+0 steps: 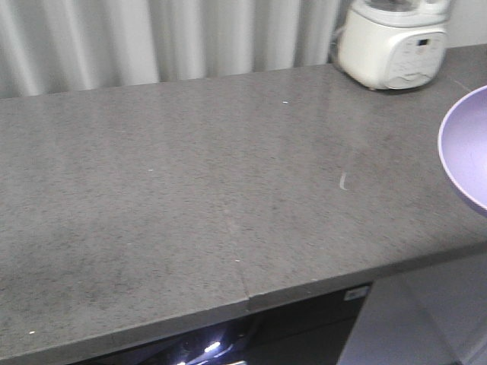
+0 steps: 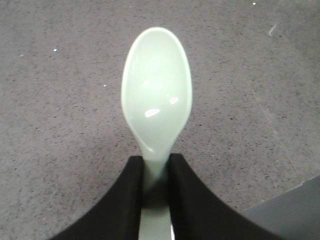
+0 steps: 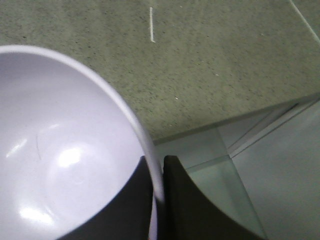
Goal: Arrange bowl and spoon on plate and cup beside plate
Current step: 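Drive the base carrying spoon and bowl toward the blue plate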
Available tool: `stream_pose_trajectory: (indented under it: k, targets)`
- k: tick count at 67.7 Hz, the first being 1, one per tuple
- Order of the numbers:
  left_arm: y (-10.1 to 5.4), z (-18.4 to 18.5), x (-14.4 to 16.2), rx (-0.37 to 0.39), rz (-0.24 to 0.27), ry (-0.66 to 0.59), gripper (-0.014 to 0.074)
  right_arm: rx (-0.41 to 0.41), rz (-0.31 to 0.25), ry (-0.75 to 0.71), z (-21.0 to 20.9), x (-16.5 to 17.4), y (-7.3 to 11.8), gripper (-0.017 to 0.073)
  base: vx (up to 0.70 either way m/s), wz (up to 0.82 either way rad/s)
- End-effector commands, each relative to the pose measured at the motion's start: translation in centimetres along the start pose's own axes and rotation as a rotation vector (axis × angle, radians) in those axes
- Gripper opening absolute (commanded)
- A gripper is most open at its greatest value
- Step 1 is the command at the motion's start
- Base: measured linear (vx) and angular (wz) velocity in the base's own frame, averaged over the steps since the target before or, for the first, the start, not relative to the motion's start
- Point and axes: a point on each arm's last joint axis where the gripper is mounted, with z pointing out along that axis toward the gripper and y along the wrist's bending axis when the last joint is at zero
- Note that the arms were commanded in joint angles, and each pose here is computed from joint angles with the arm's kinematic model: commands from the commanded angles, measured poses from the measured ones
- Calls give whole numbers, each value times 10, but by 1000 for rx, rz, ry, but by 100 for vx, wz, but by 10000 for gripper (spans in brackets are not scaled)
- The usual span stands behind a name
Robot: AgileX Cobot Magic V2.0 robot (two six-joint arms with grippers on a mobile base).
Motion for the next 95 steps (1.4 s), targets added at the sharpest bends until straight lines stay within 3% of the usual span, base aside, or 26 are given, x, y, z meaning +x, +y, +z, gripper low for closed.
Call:
stream_pose_trajectory:
  k: [1,95]
  targets:
    - [-3,-11,-2,24,3,-58,-6,8,-2,-93,-11,-8,-2,-10,-7,-44]
    - [-3,-11,-2,24,3,-58,-6,8,-2,-92,-11,-7,-2,-10,-3,-49]
